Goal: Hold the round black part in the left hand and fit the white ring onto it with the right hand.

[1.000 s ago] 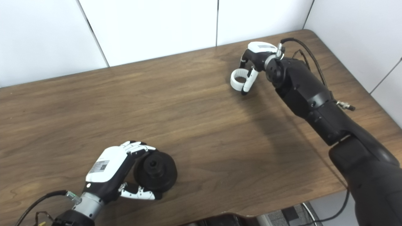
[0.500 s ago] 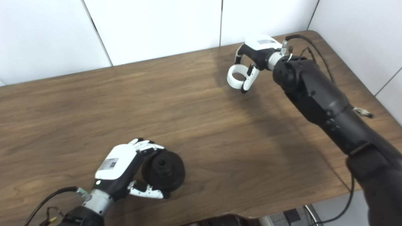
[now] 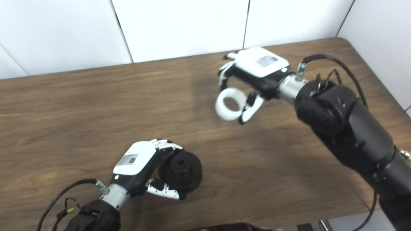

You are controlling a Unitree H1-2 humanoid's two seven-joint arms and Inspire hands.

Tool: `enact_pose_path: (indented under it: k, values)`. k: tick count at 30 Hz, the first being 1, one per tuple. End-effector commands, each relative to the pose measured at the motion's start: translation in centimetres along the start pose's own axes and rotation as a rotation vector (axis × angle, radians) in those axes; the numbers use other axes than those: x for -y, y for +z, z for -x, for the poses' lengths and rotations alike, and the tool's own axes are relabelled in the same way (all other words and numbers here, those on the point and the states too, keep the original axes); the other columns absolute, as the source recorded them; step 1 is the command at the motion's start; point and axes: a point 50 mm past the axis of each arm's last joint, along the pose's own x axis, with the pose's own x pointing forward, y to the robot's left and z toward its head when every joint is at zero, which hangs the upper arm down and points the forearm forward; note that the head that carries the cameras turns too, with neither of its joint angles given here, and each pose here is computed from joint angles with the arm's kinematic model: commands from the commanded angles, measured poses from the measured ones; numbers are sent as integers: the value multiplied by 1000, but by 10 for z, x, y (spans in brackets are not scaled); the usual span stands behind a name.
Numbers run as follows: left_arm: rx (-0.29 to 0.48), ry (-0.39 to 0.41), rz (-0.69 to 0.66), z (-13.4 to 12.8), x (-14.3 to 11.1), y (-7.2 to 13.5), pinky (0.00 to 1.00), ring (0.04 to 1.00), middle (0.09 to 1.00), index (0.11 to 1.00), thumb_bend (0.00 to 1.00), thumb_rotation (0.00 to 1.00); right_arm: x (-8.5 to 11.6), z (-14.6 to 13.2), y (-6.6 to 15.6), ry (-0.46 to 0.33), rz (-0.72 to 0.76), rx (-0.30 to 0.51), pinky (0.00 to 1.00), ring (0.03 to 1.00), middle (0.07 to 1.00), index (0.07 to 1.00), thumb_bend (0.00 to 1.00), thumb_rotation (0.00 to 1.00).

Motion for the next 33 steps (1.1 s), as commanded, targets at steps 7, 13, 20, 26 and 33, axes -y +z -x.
enact_pose_path:
  k: [7, 13, 20, 26, 33]
  values:
    - [-9, -16, -30, -7, 1, 3, 909, 845, 774, 483, 526, 59, 5, 12, 40, -24, 31, 123, 986, 953, 819, 479, 527, 151]
    - [-14, -23, -32, -10, 0, 5, 913, 850, 776, 483, 525, 59, 1, 15, 61, -6, 22, 177, 993, 957, 818, 479, 527, 150]
    - [-15, -35, -36, -12, -2, 8, 907, 853, 780, 483, 524, 60, -11, 15, 72, 25, 2, 201, 980, 959, 822, 479, 527, 149]
    - [-19, -29, -34, -13, -4, 10, 906, 852, 777, 483, 525, 60, -23, 15, 77, 45, -37, 189, 986, 955, 824, 480, 527, 146]
    - [-20, -28, -26, -13, -5, 12, 903, 854, 780, 484, 525, 60, -36, 10, 76, 58, -52, 170, 980, 952, 829, 480, 527, 147]
